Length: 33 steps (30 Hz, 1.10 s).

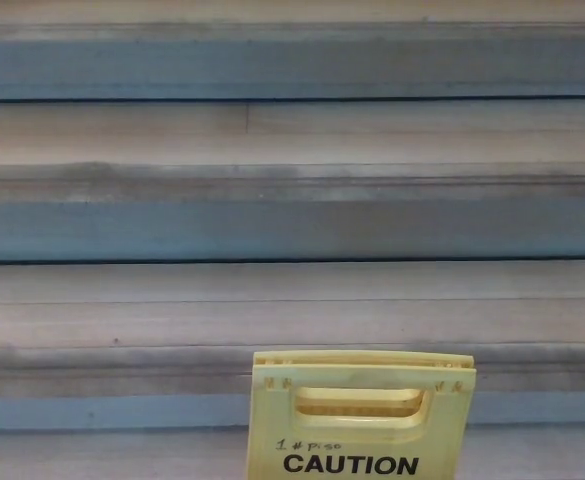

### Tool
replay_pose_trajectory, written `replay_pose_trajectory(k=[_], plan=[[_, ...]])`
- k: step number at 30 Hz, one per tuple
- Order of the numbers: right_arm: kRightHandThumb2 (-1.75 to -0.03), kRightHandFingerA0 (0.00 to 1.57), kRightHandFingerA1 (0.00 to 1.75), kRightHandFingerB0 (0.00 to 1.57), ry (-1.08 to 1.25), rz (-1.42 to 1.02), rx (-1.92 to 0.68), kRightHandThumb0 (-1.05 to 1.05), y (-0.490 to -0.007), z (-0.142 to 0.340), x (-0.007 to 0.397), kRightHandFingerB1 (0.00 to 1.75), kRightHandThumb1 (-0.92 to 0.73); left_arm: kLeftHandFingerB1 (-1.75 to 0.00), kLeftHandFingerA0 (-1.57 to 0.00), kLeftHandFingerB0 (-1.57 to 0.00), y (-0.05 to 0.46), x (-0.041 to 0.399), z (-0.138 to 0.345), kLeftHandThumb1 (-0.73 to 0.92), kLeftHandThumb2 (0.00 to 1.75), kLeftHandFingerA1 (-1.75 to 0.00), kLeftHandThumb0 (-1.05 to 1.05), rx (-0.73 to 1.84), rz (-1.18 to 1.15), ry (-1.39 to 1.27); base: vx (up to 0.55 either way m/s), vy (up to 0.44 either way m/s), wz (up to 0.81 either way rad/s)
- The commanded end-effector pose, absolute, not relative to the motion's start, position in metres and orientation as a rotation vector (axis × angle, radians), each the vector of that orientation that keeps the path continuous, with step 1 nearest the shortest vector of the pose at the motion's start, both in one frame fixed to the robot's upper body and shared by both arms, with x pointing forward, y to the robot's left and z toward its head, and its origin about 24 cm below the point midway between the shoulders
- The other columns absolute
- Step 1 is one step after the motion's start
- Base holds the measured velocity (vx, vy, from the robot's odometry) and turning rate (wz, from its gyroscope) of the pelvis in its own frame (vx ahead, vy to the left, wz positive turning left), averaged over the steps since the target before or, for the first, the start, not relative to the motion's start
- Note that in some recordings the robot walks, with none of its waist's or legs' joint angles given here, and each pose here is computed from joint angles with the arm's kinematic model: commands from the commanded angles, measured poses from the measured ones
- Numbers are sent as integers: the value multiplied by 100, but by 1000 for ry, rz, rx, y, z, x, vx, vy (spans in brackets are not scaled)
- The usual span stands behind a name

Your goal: The robot uses its right hand to pick up a caution sign board kept on the stair and turn around and walk towards a pillar and place the sign against it

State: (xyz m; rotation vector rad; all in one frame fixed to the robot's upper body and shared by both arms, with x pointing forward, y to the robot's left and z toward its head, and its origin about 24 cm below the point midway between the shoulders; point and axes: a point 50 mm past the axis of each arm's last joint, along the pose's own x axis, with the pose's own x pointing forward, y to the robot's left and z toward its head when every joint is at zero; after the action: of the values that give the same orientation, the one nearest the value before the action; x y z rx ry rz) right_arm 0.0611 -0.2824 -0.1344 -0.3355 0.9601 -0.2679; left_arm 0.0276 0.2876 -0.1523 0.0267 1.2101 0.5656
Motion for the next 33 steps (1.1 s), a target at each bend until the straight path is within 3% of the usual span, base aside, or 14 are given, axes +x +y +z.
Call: replay_pose_trajectory(k=[1, 5, 11, 13, 17, 18, 20, 21, 22, 23, 24, 25, 27, 33], plan=[[-80, 96, 61, 77, 832, -359, -341, -10, -290, -126, 69, 52, -64, -105, -136, -108, 300, 41, -142, 62, 79, -116, -13, 36, 679, 1010, 0, 0, 0], [-70, 96, 59, 72, 827, -349, -368, -16, -291, -125, 70, 52, -72, -105, -138, -107, 301, 42, -141, 62, 77, -114, -13, 50, 675, 998, 0, 0, 0], [-67, 88, 54, 63, 761, -361, -411, -16, -298, -118, 81, 45, -68, -108, -142, -108, 310, 49, -136, 59, 83, -114, -13, 62, 690, 966, 0, 0, 0], [-76, 86, 52, 57, 650, -371, -440, -10, -308, -104, 97, 43, -69, -108, -138, -112, 317, 57, -131, 47, 104, -123, -11, 81, 689, 923, 0, 0, 0], [-76, 86, 52, 57, 628, -367, -458, -10, -310, -101, 100, 43, -69, -108, -138, -112, 318, 59, -130, 47, 104, -123, -11, 76, 692, 912, 0, 0, 0], [-61, 49, 36, 20, 598, -385, -420, -35, -319, -92, 115, 29, -70, -108, -141, -115, 324, 67, -126, 48, 100, -116, -10, 74, 697, 888, 0, 0, 0], [-61, 40, 33, 12, 573, -376, -406, -41, -328, -82, 127, 26, -67, -110, -139, -115, 328, 74, -123, 51, 94, -118, -13, 76, 705, 866, 0, 0, 0], [-59, 32, 32, 5, 554, -365, -410, -49, -330, -77, 133, 26, -64, -111, -139, -117, 330, 76, -122, 44, 103, -125, -13, 70, 716, 859, 0, 0, 0], [-62, 14, 30, 1, 479, -314, -421, -61, -337, -55, 159, 21, -57, -112, -140, -120, 334, 82, -118, 42, 106, -127, -10, 56, 733, 827, 0, 0, 0], [-82, 5, 20, 0, 438, -267, -435, -79, -339, -41, 174, 9, -49, -113, -144, -120, 336, 85, -116, 43, 110, -126, -7, 51, 738, 811, 0, 0, 0], [-83, 15, 6, 3, 411, -216, -454, -82, -339, -30, 186, 9, -50, -115, -145, -122, 337, 88, -115, 42, 109, -129, -7, 57, 738, 805, 0, 0, 0], [-83, 15, 6, 3, 400, -201, -458, -82, -339, -24, 191, 9, -50, -115, -145, -122, 338, 89, -114, 42, 109, -129, -7, 61, 737, 803, 0, 0, 0], [-89, 0, 9, 0, 345, -144, -474, -79, -336, -1, 211, 17, -48, -113, -139, -119, 339, 92, -112, 45, 110, -126, -7, 85, 719, 793, 0, 0, 0], [-89, 0, 0, 0, 196, 12, -568, -90, -308, 52, 253, 4, -52, -114, -139, -122, 340, 94, -111, 45, 116, -125, -1, 94, 710, 779, 0, 0, 0]])
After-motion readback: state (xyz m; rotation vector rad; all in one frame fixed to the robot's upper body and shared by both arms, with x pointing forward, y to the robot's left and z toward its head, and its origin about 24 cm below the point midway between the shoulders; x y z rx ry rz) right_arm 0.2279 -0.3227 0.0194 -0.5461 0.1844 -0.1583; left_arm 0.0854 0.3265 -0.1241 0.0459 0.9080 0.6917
